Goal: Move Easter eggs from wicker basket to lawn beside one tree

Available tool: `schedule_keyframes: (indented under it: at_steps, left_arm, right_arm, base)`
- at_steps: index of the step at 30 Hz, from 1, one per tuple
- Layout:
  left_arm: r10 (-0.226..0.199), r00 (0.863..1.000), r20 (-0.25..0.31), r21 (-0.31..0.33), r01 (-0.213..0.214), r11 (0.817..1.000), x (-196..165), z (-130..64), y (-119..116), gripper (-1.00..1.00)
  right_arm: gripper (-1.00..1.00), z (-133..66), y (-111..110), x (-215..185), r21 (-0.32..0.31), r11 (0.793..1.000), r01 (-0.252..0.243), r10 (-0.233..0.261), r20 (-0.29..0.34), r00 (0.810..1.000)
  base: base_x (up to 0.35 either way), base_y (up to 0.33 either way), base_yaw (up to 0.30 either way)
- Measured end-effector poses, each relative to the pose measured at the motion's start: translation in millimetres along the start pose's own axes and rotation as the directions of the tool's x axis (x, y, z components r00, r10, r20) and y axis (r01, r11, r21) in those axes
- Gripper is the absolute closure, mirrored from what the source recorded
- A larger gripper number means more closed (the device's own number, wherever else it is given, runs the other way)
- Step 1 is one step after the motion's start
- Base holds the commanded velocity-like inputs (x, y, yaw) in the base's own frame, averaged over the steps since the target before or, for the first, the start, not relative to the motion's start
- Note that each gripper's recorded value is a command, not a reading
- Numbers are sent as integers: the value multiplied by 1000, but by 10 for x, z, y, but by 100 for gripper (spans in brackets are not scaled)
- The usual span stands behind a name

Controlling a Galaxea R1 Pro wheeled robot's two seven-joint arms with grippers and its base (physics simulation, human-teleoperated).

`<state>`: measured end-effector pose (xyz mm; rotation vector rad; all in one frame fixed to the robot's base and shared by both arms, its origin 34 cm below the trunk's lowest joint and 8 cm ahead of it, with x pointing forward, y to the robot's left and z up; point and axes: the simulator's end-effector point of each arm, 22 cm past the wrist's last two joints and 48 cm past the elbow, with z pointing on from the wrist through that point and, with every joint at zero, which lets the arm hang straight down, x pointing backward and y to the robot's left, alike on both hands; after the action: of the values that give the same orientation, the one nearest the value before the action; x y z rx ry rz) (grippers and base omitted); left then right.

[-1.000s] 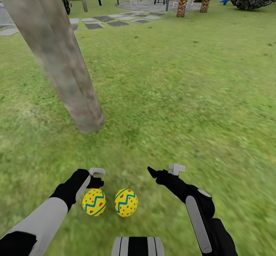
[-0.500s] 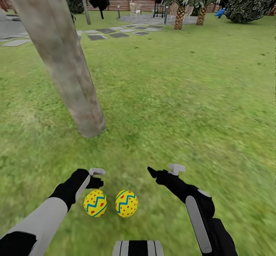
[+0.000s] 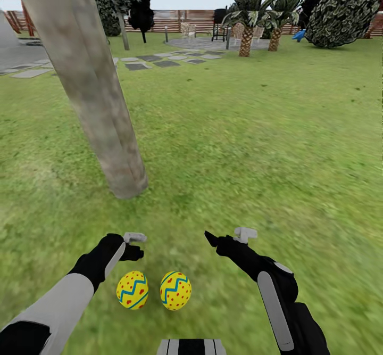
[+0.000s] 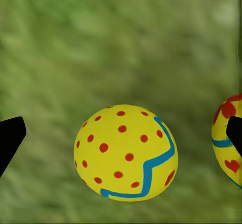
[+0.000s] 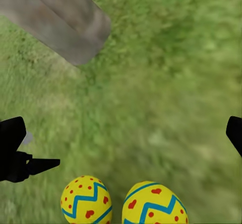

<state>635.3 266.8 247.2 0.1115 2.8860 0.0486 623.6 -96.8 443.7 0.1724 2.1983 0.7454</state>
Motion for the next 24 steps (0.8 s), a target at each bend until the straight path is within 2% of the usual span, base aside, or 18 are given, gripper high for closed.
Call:
schedule_keyframes:
  at_steps: [24]
  left_arm:
    - [0, 995, 97, -23, 2, 1000, -356, -504, 73, -100]
  right_arm:
    - [-100, -261, 328, -374, -35, 998, 46, -43, 79, 996]
  base:
    - [0, 0, 0]
